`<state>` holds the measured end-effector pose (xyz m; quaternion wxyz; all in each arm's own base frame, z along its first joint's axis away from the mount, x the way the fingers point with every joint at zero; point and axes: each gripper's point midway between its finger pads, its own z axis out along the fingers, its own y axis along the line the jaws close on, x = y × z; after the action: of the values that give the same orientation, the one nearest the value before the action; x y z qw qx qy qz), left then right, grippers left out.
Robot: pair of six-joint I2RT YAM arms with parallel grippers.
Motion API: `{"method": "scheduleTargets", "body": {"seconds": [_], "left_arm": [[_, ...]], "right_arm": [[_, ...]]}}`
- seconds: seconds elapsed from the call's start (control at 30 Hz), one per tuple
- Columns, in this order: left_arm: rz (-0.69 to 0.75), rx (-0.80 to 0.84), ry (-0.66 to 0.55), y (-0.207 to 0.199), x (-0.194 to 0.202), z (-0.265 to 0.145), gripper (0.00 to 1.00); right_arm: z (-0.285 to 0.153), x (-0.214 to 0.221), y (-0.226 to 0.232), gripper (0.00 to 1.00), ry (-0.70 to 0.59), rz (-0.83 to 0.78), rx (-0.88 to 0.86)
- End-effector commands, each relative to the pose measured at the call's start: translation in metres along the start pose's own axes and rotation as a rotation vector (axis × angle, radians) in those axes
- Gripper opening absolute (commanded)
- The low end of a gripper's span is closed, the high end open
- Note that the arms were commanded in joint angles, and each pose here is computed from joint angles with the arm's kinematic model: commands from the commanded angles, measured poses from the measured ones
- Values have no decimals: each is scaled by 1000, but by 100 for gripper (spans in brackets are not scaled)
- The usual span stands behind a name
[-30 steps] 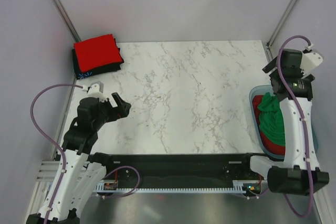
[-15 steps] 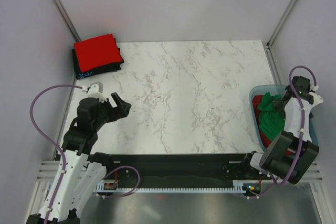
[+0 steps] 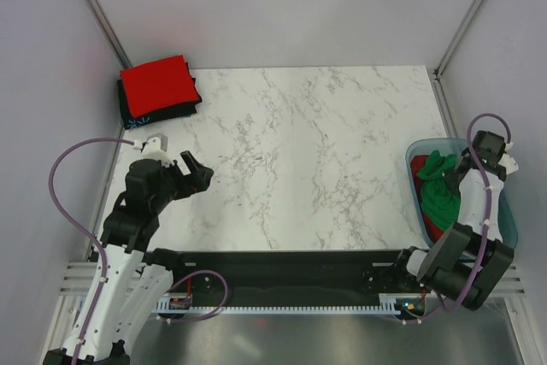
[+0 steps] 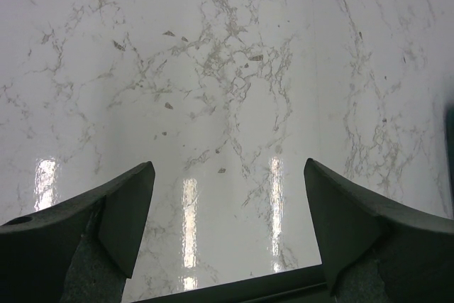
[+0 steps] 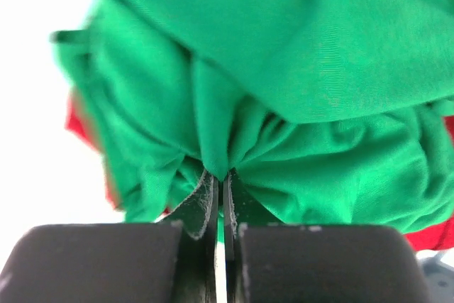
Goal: Fold and stack the t-shirts
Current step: Grab the tshirt from the pile, then move the tshirt to the center of the board
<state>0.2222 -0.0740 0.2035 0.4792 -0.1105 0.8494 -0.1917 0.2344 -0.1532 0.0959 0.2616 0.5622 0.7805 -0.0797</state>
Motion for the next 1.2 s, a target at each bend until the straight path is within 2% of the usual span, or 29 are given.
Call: {"method": "scheduleTargets", "body": {"seconds": [0.0,0.03,0.1,0.13,0.2,0.23,0.27,0.33,0.43,0.5,0.6,0.63,0.67,0.7,0.73,0.77,0.83,0.93,1.07,1.17], "left_arm": [[-26,35,-12,-10,-6,-2,93],[-27,34,-10,-10,-6,-1,93],[-27,34,-4,-10,-5,-1,93],[-27,35,-2,-10,-5,0,93],[-27,35,1,-10,-4,0,92],[-28,32,3,-9,-4,1,92],[-28,32,3,-9,-4,1,92],[-26,28,4,-9,-4,1,92],[-26,19,0,-7,-4,1,91],[-24,18,-8,-7,-6,0,91],[-24,8,-20,-5,-7,-2,91],[-24,5,-25,-4,-8,-2,91],[-24,-5,-35,-2,-9,-2,91],[-24,-7,-41,-2,-10,-4,91],[-24,-10,-46,-1,-11,-5,91],[-22,-7,-51,-2,-11,-6,91],[-25,-19,-65,1,-14,-8,92],[-25,-35,-83,4,-16,-11,94],[-15,-70,-96,10,-19,-14,97],[-14,-91,-99,13,-20,-17,100]], "right_arm": [[-45,-27,46,0,-80,38,-256],[-74,-32,69,0,-85,46,-391],[-116,-27,105,0,-97,11,-538],[-159,-38,132,0,-134,20,-657],[-237,-12,189,0,-98,-108,-931],[-299,-20,215,0,-128,-153,-1090],[-352,9,232,0,-71,-254,-1246],[-445,-2,241,0,-140,-297,-1459],[-494,-17,231,0,-200,-260,-1562],[-479,-19,233,0,-225,-260,-1504],[-413,9,246,1,-133,-302,-1352],[-368,30,249,8,-68,-326,-1250],[-342,41,247,44,-36,-336,-1185],[-317,56,245,66,8,-358,-1127],[-273,80,236,83,72,-386,-1023],[-247,95,224,98,115,-410,-938],[-194,114,199,98,145,-445,-766],[-167,120,174,98,131,-467,-669],[-166,98,160,98,20,-468,-611],[-166,91,150,98,-11,-467,-576]]}}
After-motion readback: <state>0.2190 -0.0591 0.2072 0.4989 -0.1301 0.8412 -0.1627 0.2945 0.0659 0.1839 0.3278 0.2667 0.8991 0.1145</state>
